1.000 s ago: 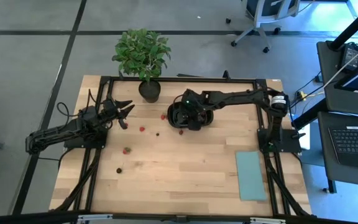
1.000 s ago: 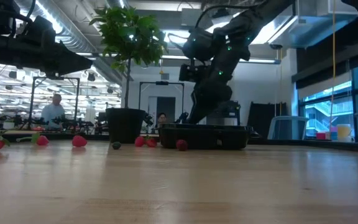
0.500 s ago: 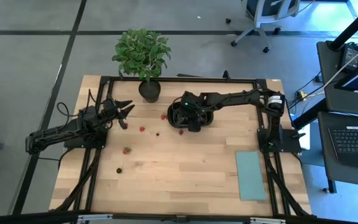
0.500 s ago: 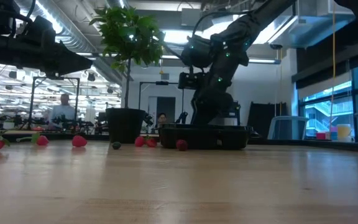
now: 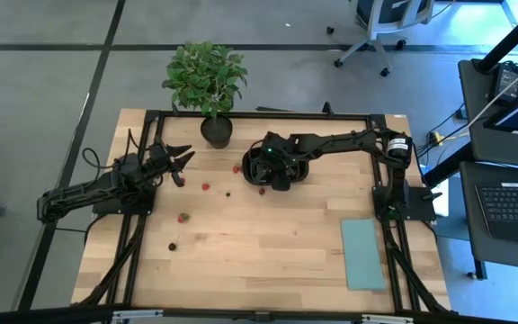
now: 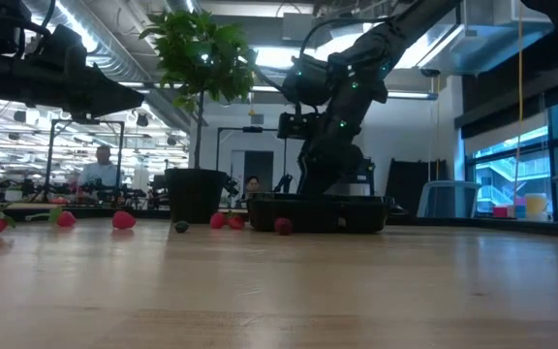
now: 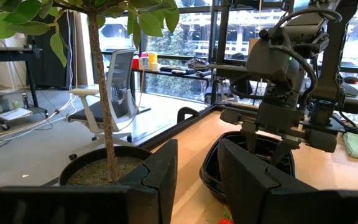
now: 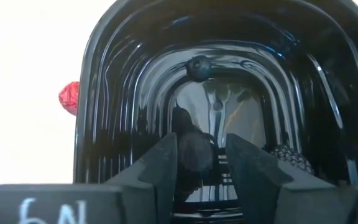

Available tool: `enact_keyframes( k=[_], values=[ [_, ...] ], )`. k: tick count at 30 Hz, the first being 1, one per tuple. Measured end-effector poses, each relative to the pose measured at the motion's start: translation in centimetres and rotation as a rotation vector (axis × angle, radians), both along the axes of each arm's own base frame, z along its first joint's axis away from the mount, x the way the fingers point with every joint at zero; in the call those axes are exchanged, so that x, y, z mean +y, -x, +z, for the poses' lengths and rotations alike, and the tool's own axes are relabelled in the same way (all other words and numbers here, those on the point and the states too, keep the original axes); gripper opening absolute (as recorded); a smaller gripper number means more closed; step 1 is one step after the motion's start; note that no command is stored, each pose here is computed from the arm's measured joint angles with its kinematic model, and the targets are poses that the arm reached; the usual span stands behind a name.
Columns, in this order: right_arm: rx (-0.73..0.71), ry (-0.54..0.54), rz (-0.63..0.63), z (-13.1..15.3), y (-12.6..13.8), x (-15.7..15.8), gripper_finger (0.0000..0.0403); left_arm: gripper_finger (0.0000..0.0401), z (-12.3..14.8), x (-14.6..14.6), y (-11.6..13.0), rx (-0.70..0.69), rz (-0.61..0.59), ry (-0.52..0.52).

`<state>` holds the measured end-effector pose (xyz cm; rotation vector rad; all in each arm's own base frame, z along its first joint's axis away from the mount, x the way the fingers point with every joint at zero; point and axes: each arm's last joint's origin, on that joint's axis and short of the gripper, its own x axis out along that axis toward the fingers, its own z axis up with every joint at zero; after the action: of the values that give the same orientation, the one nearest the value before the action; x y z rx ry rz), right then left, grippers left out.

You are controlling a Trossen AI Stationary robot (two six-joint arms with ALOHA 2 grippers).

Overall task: Pick and placing Produce into tupperware
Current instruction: Put the blackberry into the black container, then move the black container to the top of the table

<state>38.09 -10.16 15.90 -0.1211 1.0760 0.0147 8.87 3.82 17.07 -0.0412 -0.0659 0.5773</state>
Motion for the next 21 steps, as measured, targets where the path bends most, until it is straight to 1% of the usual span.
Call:
enact_keyframes(
  k=[7, 10, 12, 16, 21],
  values=[
    [-0.001, -0.010, -0.019, 0.0, 0.0, 0.0, 0.0143, 0.0110, 0.0, 0.0, 0.0, 0.000, -0.001, 0.000],
    [0.025, 0.014, -0.033, 0.3, 0.0, -0.1, 0.0143, 0.0110, 0.0, 0.0, 0.0, -0.001, 0.000, 0.000],
    [0.034, 0.034, -0.044, 1.1, -0.1, -0.2, 0.0143, 0.0110, 0.0, 0.0, 0.0, -0.001, 0.000, 0.000],
    [0.044, 0.034, -0.041, 2.7, -0.6, -0.2, 0.0143, 0.0110, 0.0, 0.0, 0.0, 0.000, 0.000, 0.000],
    [0.095, 0.023, -0.012, 4.5, -1.0, 0.8, 0.0143, 0.0110, 0.0, 0.0, 0.0, -0.001, 0.000, 0.000]
  ],
)
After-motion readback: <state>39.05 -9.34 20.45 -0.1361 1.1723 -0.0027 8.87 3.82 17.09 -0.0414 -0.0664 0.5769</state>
